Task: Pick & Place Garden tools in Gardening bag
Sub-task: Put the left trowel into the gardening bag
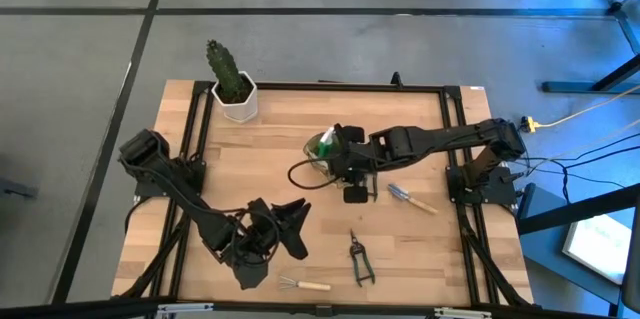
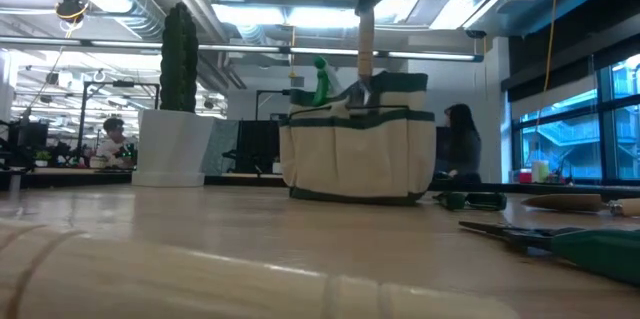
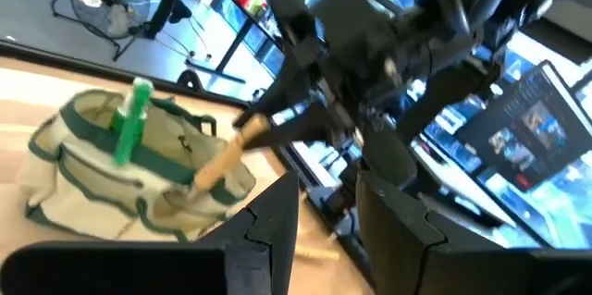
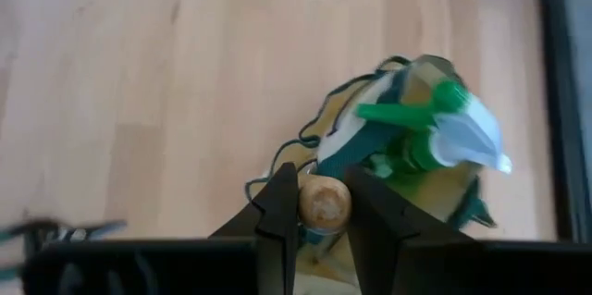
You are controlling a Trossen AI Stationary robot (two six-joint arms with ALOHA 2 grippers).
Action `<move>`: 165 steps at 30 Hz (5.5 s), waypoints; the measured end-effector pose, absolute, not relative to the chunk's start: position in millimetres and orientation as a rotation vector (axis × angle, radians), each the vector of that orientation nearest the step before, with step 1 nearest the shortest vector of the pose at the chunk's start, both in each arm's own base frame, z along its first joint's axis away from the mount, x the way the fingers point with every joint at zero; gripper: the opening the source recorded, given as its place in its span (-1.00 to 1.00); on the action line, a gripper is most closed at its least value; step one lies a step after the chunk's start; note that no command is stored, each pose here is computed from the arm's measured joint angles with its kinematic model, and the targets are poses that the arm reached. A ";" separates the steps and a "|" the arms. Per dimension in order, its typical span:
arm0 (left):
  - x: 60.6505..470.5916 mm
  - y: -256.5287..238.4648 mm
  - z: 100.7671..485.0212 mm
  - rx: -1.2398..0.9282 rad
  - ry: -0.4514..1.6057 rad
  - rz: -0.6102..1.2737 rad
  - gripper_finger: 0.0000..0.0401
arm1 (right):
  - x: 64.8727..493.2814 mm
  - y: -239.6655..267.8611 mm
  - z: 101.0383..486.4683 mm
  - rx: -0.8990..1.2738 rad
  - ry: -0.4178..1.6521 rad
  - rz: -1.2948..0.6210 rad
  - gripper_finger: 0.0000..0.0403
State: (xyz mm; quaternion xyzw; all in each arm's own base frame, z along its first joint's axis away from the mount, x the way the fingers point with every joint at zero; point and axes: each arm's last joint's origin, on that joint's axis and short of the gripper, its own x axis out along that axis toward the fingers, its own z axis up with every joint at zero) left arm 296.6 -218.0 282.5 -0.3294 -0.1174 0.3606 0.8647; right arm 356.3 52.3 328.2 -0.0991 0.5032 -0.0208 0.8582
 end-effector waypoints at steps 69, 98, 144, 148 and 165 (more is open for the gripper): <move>314.7 -178.7 300.5 -0.721 -0.346 0.885 -0.47 | 296.7 -35.0 306.0 0.014 1.102 -0.298 -0.66; 326.8 -166.2 298.0 -0.717 -0.246 0.805 -0.48 | 302.5 15.5 327.5 0.022 1.028 -0.097 -0.66; 340.9 -145.9 283.6 -0.809 -0.198 0.794 -0.67 | 312.1 14.7 268.9 -0.024 1.087 -0.123 -0.66; 341.0 -145.7 283.6 -0.808 -0.198 0.795 -0.67 | 312.5 14.7 268.6 -0.028 1.085 -0.124 -0.66; 340.9 -145.8 283.5 -0.800 -0.194 0.795 -0.67 | 299.9 11.5 315.1 -0.061 1.055 -0.194 0.33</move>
